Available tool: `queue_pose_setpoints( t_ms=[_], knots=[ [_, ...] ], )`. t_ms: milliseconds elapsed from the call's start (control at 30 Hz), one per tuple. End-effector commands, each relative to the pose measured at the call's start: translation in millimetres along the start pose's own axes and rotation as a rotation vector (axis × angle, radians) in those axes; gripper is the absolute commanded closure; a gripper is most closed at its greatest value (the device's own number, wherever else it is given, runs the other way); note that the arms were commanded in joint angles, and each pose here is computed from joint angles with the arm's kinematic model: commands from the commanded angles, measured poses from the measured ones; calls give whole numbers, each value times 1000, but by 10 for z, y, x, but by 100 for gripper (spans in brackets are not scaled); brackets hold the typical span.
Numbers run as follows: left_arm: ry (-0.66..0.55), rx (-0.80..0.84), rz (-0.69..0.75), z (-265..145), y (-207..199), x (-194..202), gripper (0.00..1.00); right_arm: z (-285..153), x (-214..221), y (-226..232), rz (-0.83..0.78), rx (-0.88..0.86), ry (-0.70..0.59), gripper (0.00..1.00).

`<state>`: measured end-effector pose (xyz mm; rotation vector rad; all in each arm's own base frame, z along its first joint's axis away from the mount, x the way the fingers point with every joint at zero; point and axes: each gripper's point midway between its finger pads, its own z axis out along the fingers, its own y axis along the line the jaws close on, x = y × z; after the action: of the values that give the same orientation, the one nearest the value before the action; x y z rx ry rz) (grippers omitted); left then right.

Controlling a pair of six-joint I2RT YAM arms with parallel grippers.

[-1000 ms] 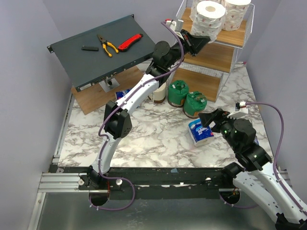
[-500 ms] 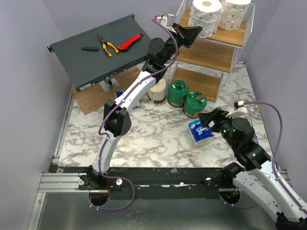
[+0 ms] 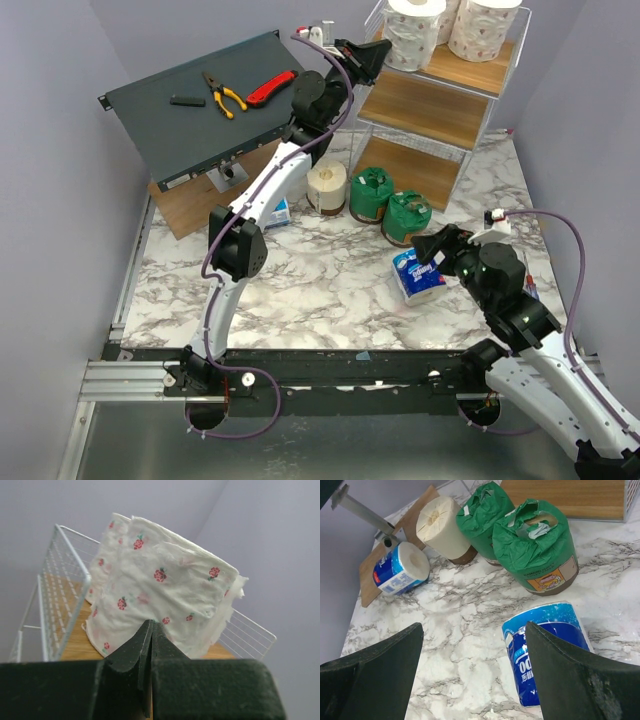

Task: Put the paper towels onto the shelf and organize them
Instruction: Place the paper towel on the shelf.

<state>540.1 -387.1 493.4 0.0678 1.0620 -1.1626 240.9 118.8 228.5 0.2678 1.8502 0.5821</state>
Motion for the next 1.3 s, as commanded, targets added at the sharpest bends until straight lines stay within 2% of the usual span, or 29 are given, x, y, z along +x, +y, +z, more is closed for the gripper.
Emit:
queue_pose_setpoints(
  t_ms=[0,300,600,667,800,900,1000,1100,1267],
  knots=[
    [-43,-55,25,14,195,-98,100,32,15,-34,-11,14,-10,15],
    [-36,17,-2,-62,-13,-163,100,26,14,-32,-6,12,-12,15],
    [-23,200,36,-331,-776,-415,98,-13,-64,-14,-7,8,-34,15],
    [-28,211,60,-451,-905,-505,94,-25,-86,-11,-10,8,-40,15],
    [-40,193,83,-765,-1113,-712,72,-43,-109,-7,-13,7,-47,15],
    [-20,119,96,-1045,-1118,-699,61,-51,-93,-27,-19,12,-42,14],
    [45,10,134,-1373,-1074,-560,56,-45,-61,-58,-21,23,-34,11],
    [165,-121,259,-1704,-1026,-315,50,-22,-21,-94,-9,36,-30,8],
    [371,-322,402,-2344,-910,97,28,90,90,-207,34,121,9,6]
  ],
)
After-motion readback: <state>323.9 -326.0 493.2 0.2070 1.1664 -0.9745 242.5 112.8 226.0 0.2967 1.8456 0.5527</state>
